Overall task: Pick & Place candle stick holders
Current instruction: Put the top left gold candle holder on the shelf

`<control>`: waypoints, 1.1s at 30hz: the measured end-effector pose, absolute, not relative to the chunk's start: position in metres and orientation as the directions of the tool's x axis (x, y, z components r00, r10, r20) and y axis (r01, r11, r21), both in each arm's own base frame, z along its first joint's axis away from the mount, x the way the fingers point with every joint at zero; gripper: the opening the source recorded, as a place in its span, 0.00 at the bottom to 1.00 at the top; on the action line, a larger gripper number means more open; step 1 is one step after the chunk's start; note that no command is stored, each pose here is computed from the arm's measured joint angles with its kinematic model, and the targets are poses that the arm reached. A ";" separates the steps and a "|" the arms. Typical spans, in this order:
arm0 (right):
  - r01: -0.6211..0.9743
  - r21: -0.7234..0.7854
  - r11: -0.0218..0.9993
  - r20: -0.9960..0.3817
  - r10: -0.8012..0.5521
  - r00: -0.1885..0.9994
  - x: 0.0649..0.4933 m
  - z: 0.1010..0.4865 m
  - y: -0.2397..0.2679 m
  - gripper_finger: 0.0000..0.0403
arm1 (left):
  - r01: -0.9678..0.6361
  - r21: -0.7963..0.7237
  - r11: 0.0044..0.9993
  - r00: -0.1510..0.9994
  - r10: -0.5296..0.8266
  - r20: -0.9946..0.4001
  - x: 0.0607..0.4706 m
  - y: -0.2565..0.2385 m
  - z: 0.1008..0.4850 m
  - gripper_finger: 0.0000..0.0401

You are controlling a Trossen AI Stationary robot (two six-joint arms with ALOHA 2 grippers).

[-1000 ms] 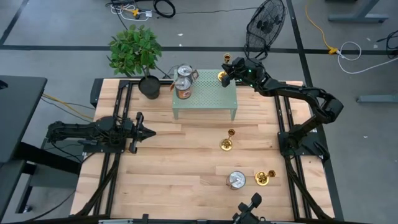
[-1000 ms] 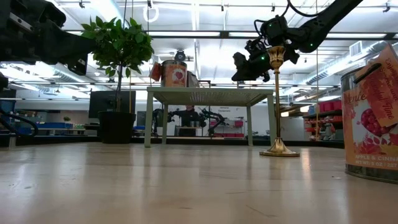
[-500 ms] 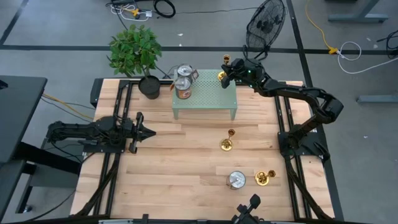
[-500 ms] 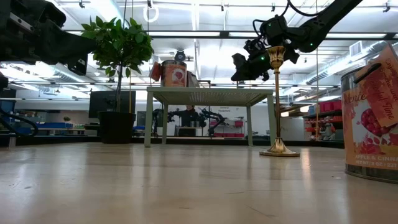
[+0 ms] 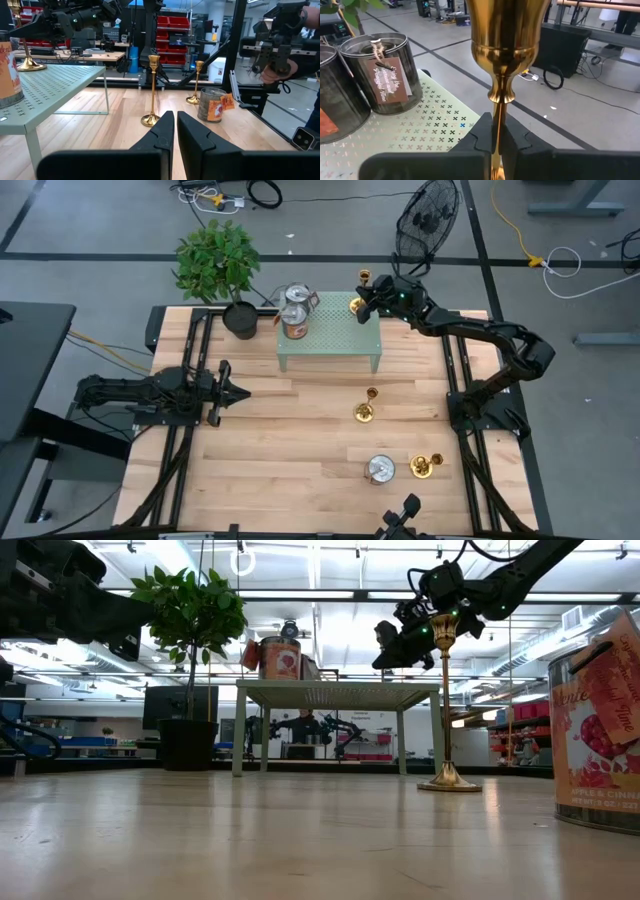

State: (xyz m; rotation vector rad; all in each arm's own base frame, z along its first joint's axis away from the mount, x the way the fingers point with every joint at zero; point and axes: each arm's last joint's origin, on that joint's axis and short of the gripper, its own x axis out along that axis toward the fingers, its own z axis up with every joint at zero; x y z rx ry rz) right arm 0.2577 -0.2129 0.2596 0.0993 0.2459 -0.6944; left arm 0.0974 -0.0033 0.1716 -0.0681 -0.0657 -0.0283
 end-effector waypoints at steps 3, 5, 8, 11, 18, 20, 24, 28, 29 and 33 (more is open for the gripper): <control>0.641 -0.005 0.767 -0.263 -0.620 0.739 0.258 0.259 -0.213 0.03 | 0.030 -0.067 0.997 0.997 -0.026 0.067 0.097 -0.003 0.172 0.07; 0.640 -0.017 0.768 -0.263 -0.621 0.738 0.257 0.259 -0.213 0.03 | 0.030 -0.067 0.997 0.997 -0.026 0.066 0.097 -0.003 0.172 0.07; 0.640 -0.019 0.768 -0.264 -0.621 0.738 0.257 0.259 -0.213 0.03 | 0.030 -0.067 0.997 0.997 -0.026 0.067 0.097 -0.003 0.172 0.07; 0.635 -0.037 0.771 -0.263 -0.621 0.738 0.257 0.259 -0.213 0.03 | 0.031 -0.067 0.997 0.997 -0.026 0.066 0.097 -0.003 0.172 0.07; 0.647 -0.039 0.761 -0.257 -0.634 0.730 0.257 0.260 -0.214 0.03 | 0.031 -0.067 0.997 0.997 -0.026 0.066 0.097 -0.003 0.172 0.07; 0.656 -0.042 0.754 -0.256 -0.643 0.722 0.256 0.260 -0.214 0.03 | 0.030 -0.067 0.997 0.997 -0.026 0.067 0.097 -0.003 0.172 0.07; 0.659 -0.043 0.751 -0.255 -0.646 0.720 0.256 0.260 -0.214 0.03 | 0.031 -0.067 0.997 0.997 -0.026 0.067 0.097 -0.003 0.172 0.07; 0.659 -0.043 0.751 -0.254 -0.647 0.719 0.256 0.260 -0.214 0.03 | 0.031 -0.067 0.997 0.997 -0.026 0.067 0.097 -0.003 0.172 0.07; 0.660 -0.043 0.750 -0.254 -0.647 0.719 0.256 0.260 -0.214 0.03 | 0.030 -0.067 0.997 0.997 -0.026 0.067 0.097 -0.003 0.172 0.07; 0.669 -0.007 0.743 -0.255 -0.649 0.717 0.256 0.260 -0.215 0.03 | 0.030 -0.067 0.997 0.997 -0.026 0.067 0.097 -0.003 0.172 0.07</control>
